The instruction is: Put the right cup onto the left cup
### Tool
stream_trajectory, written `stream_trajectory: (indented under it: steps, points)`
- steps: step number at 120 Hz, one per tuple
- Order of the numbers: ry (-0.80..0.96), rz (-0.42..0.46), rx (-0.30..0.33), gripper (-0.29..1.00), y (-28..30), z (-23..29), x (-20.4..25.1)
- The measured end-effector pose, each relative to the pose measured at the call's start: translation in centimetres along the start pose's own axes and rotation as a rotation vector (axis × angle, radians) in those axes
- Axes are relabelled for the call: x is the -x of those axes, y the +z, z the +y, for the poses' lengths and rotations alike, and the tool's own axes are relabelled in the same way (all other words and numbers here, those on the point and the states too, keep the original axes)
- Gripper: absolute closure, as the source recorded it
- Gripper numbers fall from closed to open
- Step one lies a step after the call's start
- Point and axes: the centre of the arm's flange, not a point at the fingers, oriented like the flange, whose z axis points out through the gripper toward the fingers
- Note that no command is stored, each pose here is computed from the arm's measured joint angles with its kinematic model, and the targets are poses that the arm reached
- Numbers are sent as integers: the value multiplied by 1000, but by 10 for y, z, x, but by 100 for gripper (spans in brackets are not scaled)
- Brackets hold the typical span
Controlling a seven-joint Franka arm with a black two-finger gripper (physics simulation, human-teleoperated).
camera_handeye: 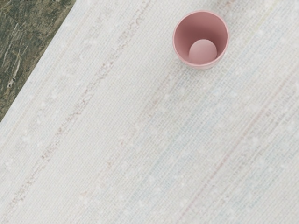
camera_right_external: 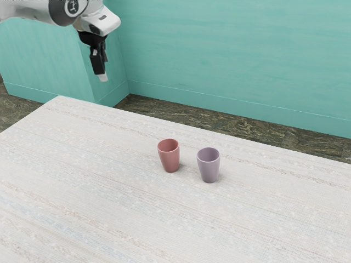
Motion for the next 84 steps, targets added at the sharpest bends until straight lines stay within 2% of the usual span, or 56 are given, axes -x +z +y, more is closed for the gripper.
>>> stream_trajectory:
  steps: [12,24,53,75,84]
  points:
    - [35,1,28,0,13,10,-23]
    - [105,-7,54,0,32,34,-67]
    - [206,-39,96,0,123,70,-148]
    - [260,-45,90,0,177,91,-190]
    - [271,-34,69,0,189,91,-205]
